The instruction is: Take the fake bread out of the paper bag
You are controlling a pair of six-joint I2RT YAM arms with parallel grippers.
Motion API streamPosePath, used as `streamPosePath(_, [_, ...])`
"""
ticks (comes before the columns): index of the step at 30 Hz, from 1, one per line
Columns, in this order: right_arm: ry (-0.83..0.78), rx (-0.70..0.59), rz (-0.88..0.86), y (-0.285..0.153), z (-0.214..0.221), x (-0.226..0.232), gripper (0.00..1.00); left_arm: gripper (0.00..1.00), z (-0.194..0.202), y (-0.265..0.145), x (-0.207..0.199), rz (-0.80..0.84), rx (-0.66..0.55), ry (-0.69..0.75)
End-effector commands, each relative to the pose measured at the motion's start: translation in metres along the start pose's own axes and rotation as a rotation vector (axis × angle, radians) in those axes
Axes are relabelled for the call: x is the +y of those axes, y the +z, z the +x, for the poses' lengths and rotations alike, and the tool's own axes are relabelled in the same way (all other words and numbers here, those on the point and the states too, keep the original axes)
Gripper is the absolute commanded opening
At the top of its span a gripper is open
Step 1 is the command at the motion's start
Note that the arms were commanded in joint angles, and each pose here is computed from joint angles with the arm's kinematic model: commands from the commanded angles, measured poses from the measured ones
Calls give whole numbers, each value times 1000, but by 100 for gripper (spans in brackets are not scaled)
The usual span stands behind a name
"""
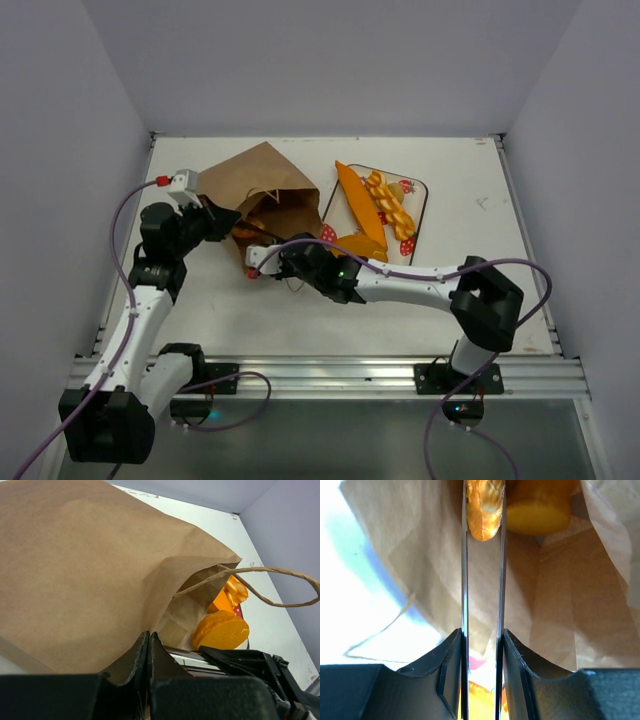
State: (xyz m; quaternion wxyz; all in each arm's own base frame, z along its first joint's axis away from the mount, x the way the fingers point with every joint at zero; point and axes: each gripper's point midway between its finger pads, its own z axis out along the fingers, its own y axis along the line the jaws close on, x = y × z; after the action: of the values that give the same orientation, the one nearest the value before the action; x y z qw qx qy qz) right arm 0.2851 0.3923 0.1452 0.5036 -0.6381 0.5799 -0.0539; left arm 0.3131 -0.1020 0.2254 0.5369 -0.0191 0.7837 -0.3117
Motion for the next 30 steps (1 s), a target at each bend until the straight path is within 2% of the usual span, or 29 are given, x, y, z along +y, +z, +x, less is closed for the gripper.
streamPosePath(1, [49,-74,9,-24,-17,-16,0,2,-12,4,7,-23,-46,49])
streamPosePath(13, [93,-82,-16,-85,-4,-27,0,2,-24,16,15,-45,-71,91])
streamPosePath(25, [124,-26,-118,-110,29,-9,0,2,-48,25,18,-69,-98,147])
streamPosePath(30, [194,-12,-95,-124,40,-34,0,2,-48,27,23,-85,-96,162])
